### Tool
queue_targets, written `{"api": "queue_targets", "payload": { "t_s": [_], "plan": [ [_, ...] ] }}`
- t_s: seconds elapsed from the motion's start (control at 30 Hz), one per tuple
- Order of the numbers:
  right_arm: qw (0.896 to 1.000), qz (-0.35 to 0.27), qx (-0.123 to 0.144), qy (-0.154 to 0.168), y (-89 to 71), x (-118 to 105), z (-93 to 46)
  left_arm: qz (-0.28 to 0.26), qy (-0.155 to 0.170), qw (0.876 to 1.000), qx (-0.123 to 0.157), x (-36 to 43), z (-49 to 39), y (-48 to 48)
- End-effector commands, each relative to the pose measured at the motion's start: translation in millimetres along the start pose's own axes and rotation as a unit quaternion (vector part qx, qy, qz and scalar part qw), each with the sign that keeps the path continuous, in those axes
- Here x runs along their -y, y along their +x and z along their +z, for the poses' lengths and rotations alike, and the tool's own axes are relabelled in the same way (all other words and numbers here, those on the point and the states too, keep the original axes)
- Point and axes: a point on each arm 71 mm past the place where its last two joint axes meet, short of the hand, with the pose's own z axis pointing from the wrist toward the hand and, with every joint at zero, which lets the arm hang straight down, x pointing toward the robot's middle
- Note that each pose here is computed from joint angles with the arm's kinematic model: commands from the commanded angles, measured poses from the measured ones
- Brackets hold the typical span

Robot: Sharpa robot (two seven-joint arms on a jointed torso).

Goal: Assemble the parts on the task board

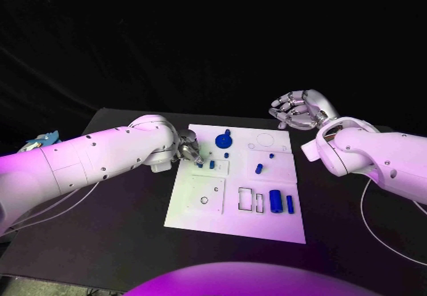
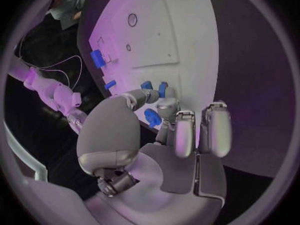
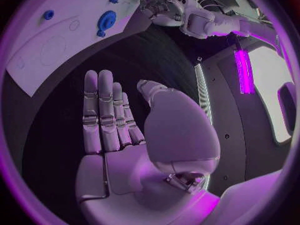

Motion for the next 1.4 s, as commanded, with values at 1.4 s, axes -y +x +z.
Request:
{"api": "queue_targets", "payload": {
  "t_s": [1.4],
  "plan": [
    [1.0,0.001,-0.004,-0.005,1.4,-0.7,0.0,0.017,-0.01,0.999,-0.047,3.1,6.6,4.9]
  ]
}}
